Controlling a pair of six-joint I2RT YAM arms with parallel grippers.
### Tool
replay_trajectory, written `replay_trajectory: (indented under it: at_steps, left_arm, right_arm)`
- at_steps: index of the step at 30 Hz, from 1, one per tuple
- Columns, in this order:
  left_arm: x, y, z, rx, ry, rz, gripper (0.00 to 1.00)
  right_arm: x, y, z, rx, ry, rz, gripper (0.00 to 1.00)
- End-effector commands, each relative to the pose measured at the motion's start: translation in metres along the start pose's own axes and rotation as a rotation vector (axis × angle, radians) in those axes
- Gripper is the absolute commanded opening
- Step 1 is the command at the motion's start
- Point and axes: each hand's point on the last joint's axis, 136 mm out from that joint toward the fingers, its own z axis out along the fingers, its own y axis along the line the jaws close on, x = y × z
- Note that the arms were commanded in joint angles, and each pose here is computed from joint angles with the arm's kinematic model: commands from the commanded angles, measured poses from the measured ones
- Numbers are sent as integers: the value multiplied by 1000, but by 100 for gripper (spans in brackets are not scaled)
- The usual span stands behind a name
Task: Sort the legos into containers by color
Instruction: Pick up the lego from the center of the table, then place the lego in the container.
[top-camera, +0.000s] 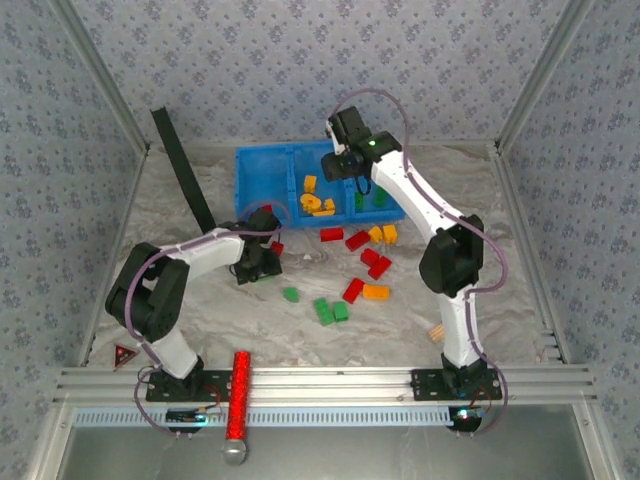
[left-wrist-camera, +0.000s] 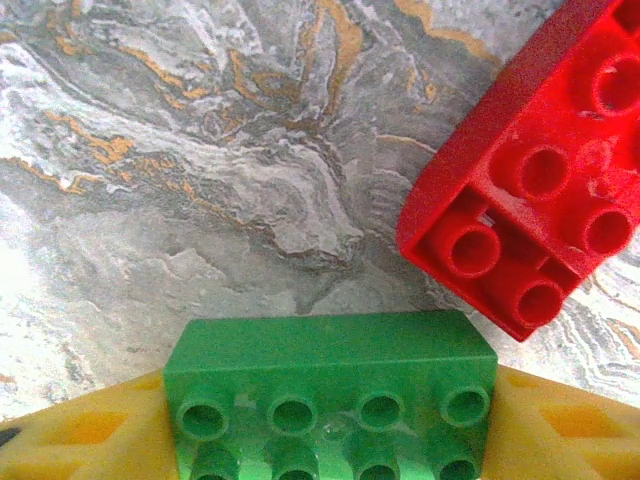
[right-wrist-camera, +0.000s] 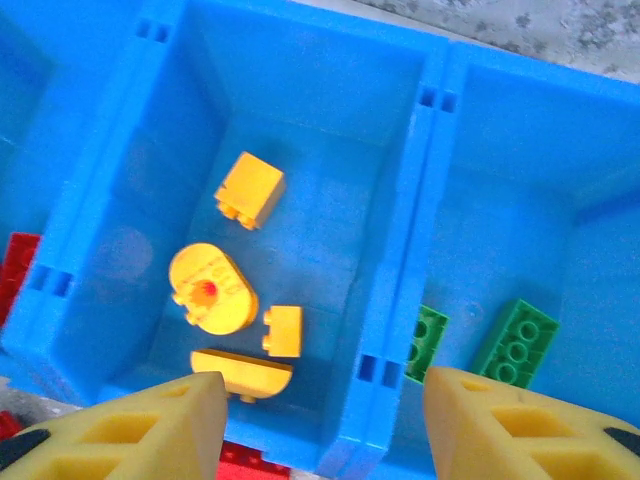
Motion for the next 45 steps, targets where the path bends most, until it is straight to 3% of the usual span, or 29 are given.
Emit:
replay_trajectory:
  at_steps: [1,5,11,16,23,29,34,45]
  left_arm:
    - [8,-2,2,6,56,30,60]
    - [-6,-13,-22,30,15,67,57]
    - [-58,-59,-92,119,-129,163,55]
    - [-101,-116,-146,242,-264,220,54]
    - [-138,-209,-189,383,-396,330,55]
    - [-162,-248,-170,422,-399,280,54]
    - [-172,-289,-170,453,-439,317,54]
    - [-153,-341,-128,512,-452,381,56]
  right_arm:
    - [14,-14,-6,30,29,12,57]
    - [41,-33,-8,4,79,87,57]
    - [104,-62,-22,12,167,189,58]
    - [142,-70,-40,28,201,259,59]
    - [176,-73,-42,2,236,371,59]
    - [200,-67,-32,-41,273,444,59]
    - [214,-64,-30,-59,291,486,59]
    - [242,-48,-16,-121,329,598,60]
